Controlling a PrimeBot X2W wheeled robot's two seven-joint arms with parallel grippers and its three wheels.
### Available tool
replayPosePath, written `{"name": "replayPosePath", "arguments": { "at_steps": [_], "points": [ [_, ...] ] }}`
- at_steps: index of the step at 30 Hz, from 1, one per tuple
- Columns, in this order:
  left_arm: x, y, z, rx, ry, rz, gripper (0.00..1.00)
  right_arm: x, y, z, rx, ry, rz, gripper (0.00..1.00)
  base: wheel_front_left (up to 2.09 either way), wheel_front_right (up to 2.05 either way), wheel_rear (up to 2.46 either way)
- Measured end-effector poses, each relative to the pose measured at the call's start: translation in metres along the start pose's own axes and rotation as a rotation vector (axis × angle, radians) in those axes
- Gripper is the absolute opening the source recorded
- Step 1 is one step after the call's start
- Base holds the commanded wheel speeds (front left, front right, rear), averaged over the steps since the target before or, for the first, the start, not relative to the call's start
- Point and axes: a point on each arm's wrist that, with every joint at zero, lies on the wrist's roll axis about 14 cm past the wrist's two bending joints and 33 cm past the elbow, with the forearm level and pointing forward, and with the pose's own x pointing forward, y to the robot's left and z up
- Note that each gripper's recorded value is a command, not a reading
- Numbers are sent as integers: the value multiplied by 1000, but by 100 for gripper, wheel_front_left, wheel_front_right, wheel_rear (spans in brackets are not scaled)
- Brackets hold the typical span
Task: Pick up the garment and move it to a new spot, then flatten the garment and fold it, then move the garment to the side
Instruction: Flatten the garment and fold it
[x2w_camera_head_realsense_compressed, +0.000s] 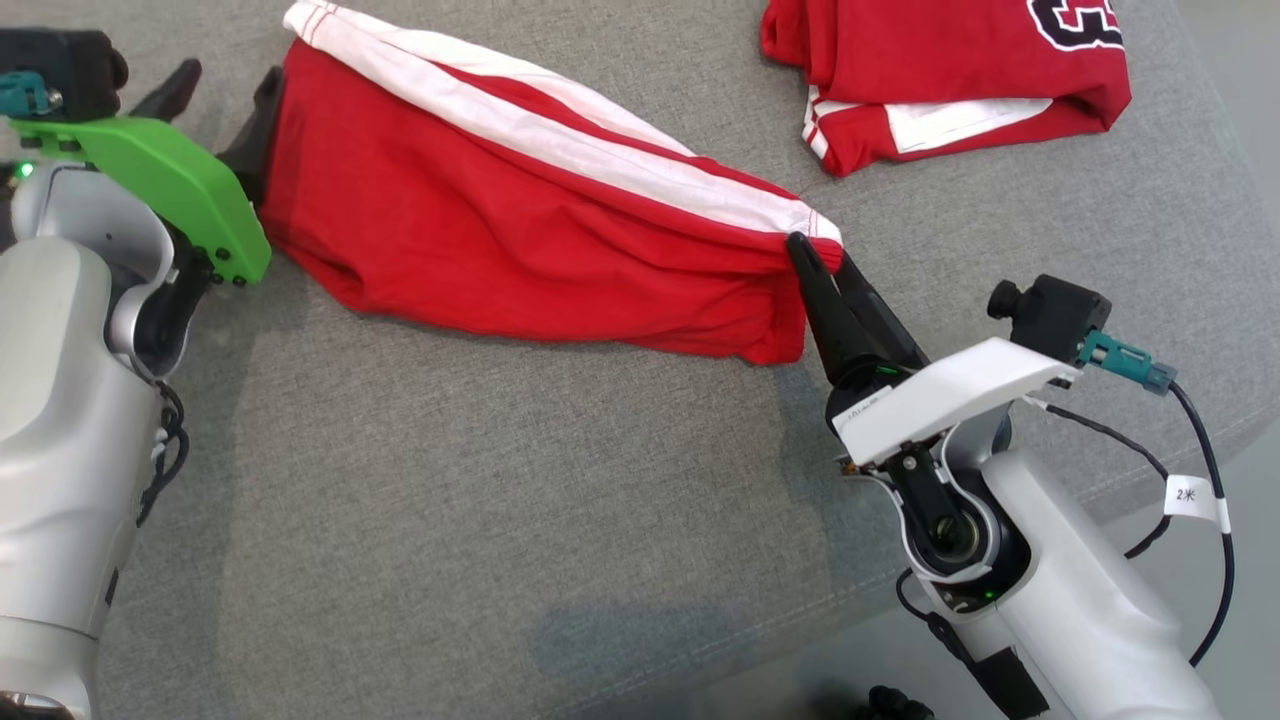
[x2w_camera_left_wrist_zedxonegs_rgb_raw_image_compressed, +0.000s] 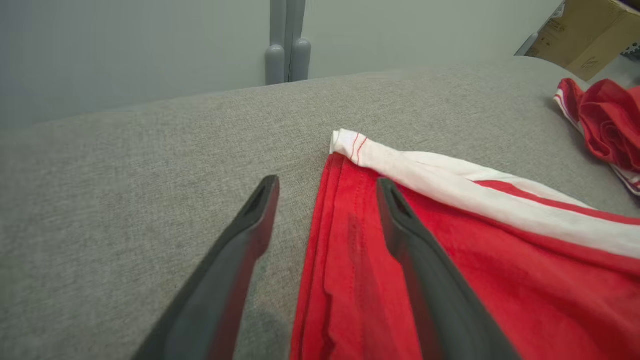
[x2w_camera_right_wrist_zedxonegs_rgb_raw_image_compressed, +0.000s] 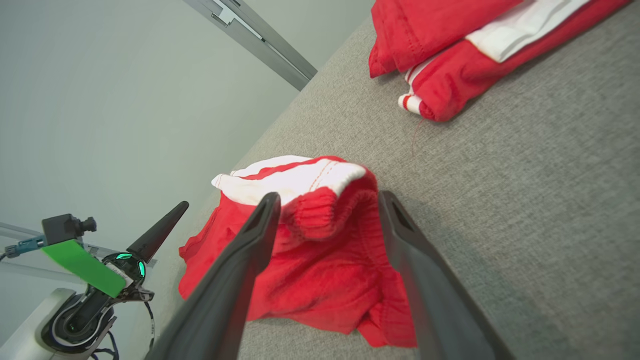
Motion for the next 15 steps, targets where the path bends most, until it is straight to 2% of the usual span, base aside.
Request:
{"name": "replayPosePath", "arguments": {
  "at_steps": [10, 15],
  "points": [
    [-12, 8, -36, -96, 176, 39, 100, -8, 7, 6, 2, -24, 17, 100, 0, 0, 0],
    [-11, -9, -46, -146, 230, 4, 100, -14, 4, 19, -12, -68, 12, 100, 0, 0, 0]
  ]
}}
